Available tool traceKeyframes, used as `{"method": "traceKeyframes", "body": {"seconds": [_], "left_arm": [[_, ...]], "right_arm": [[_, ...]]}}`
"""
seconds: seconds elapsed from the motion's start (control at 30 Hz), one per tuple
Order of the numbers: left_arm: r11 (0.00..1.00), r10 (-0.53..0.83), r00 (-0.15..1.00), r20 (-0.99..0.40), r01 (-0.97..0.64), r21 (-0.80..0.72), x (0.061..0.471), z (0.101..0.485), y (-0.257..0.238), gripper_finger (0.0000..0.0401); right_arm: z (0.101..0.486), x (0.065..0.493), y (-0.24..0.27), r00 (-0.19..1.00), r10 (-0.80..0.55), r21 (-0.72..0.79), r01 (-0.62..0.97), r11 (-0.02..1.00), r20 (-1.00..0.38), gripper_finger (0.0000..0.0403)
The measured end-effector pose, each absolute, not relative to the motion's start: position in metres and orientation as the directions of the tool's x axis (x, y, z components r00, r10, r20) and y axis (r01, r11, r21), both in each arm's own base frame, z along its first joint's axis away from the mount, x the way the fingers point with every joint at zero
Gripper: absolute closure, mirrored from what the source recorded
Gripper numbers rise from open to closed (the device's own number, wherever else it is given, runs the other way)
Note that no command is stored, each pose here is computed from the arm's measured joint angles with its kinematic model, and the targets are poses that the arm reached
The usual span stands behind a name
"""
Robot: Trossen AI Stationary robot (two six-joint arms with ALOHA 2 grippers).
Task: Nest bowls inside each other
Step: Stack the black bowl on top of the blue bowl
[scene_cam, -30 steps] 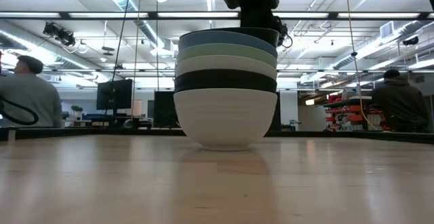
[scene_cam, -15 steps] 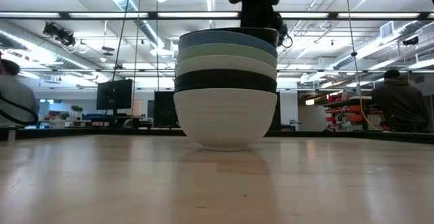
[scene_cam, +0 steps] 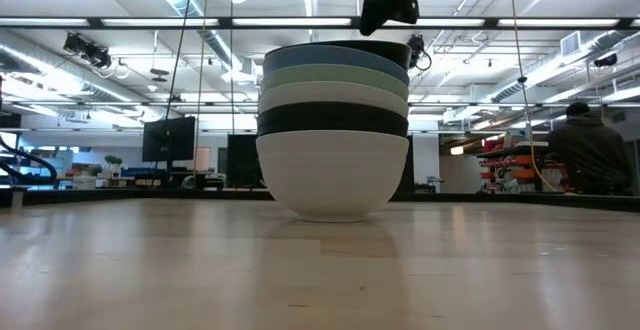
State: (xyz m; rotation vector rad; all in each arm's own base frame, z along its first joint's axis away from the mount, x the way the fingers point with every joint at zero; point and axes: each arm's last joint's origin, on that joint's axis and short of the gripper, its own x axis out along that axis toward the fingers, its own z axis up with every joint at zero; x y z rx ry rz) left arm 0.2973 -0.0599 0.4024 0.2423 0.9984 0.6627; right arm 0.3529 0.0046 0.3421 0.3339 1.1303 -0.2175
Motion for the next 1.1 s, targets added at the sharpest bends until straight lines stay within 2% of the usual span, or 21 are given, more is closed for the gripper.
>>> {"method": "traceKeyframes", "body": {"seconds": [0.07,0.27,0.53,0.9,1.1], "left_arm": [[0.781,0.616,0.367,-0.697,-0.403,0.478,0.297,0.402,-0.060,0.0373],[0.781,0.616,0.367,-0.697,-0.403,0.478,0.297,0.402,-0.060,0.0378],[0.780,0.616,0.366,-0.697,-0.408,0.475,0.297,0.402,-0.060,0.0388],[0.780,0.616,0.367,-0.697,-0.409,0.474,0.297,0.402,-0.060,0.0374],[0.780,0.616,0.367,-0.697,-0.410,0.474,0.297,0.402,-0.060,0.0383]], "right_arm": [[0.342,0.353,0.009,0.413,-0.008,0.139,0.323,0.936,-0.910,0.0394],[0.342,0.353,0.011,0.414,-0.036,0.105,0.313,0.944,-0.910,0.0398],[0.332,0.352,0.008,0.384,-0.053,0.082,0.328,0.941,-0.922,0.0400],[0.322,0.357,0.003,0.383,-0.052,0.087,0.336,0.938,-0.922,0.0402],[0.319,0.359,0.003,0.378,-0.046,0.090,0.334,0.938,-0.925,0.0402]]}}
